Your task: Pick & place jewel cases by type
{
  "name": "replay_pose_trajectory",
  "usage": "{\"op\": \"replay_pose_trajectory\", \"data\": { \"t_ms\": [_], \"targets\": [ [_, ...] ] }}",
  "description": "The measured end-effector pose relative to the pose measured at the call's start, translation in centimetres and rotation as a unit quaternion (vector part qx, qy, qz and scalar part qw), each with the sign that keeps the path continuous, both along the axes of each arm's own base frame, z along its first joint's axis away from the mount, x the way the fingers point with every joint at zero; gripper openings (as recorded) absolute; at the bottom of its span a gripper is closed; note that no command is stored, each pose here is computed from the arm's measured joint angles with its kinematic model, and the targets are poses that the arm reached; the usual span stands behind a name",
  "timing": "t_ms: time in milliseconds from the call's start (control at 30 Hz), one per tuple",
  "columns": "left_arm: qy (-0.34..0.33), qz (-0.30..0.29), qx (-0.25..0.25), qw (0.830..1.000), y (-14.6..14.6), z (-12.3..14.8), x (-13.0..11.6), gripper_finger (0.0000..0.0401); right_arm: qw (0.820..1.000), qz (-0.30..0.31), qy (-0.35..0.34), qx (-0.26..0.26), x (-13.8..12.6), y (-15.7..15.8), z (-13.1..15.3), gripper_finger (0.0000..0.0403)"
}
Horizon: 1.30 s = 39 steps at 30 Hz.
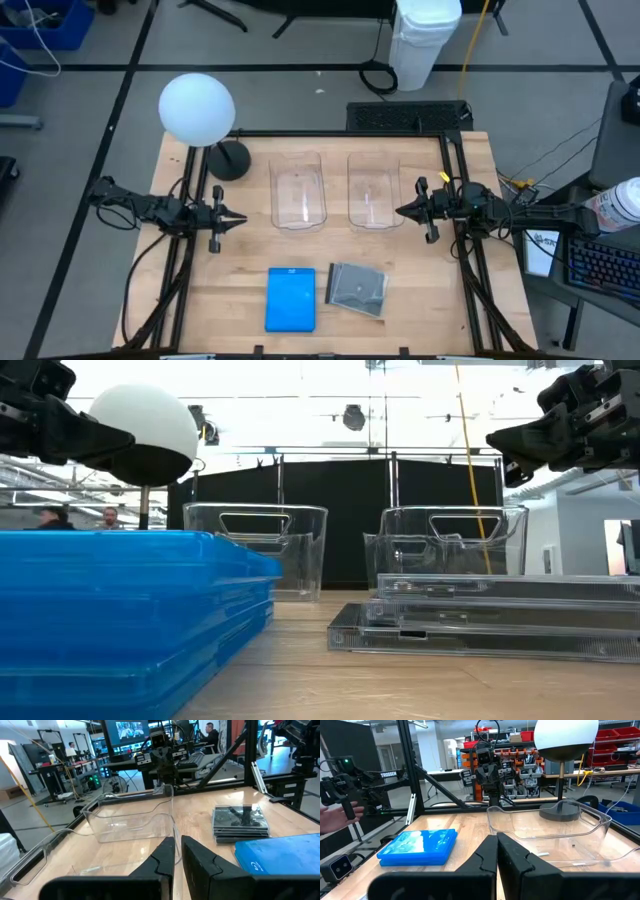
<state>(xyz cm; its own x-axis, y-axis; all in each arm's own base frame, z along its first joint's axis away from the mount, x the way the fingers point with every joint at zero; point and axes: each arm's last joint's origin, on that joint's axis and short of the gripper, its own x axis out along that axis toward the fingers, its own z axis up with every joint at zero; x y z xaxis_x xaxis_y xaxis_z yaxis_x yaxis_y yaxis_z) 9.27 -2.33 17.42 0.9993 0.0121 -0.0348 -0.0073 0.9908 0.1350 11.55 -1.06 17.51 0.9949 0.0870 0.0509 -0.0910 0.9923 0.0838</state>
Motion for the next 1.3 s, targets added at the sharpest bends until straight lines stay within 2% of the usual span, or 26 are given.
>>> {"op": "replay_pose_trajectory", "data": {
  "t_ms": [267, 367, 633, 800, 900, 967, 1100, 1300],
  "targets": [
    [-0.002, 0.000, -0.004, 1.000, 0.0, 0.0, 0.0, 0.0042, 1.000, 0.000, 0.000, -0.004, 0.0, 0.0, 0.0, 0.0000],
    [-0.004, 0.001, -0.030, 1.000, 0.0, 0.1, 0.0, 0.0042, 1.000, -0.001, -0.003, -0.019, 0.0, 0.0, 0.0, 0.0000],
    [-0.017, 0.001, -0.090, 0.996, 0.0, 0.3, 0.0, 0.0042, 1.000, -0.001, -0.004, -0.016, 0.0, 0.0, 0.1, 0.0000],
    [-0.037, 0.000, -0.164, 0.986, 0.0, 0.7, 0.0, 0.0042, 0.999, -0.002, -0.023, -0.031, 0.0, 0.0, 0.4, 0.0000],
    [-0.053, -0.033, -0.173, 0.983, -0.1, 2.0, -0.2, 0.0042, 0.999, -0.002, -0.029, -0.020, 0.0, 0.0, 0.5, 0.0000],
    [-0.033, -0.059, -0.172, 0.983, -0.3, 3.0, -0.2, 0.0042, 0.999, -0.001, -0.037, -0.011, -0.1, 0.0, 0.7, 0.0000],
    [0.031, -0.042, -0.158, 0.986, -0.8, 5.0, 0.4, 0.0042, 0.997, 0.000, -0.070, -0.011, -0.2, 0.0, 1.4, 0.0000],
    [0.140, -0.011, -0.098, 0.985, -3.0, 9.1, 3.7, 0.0042, 0.997, 0.002, -0.073, 0.003, -0.2, 0.0, 1.4, 0.0000]
  ]
}}
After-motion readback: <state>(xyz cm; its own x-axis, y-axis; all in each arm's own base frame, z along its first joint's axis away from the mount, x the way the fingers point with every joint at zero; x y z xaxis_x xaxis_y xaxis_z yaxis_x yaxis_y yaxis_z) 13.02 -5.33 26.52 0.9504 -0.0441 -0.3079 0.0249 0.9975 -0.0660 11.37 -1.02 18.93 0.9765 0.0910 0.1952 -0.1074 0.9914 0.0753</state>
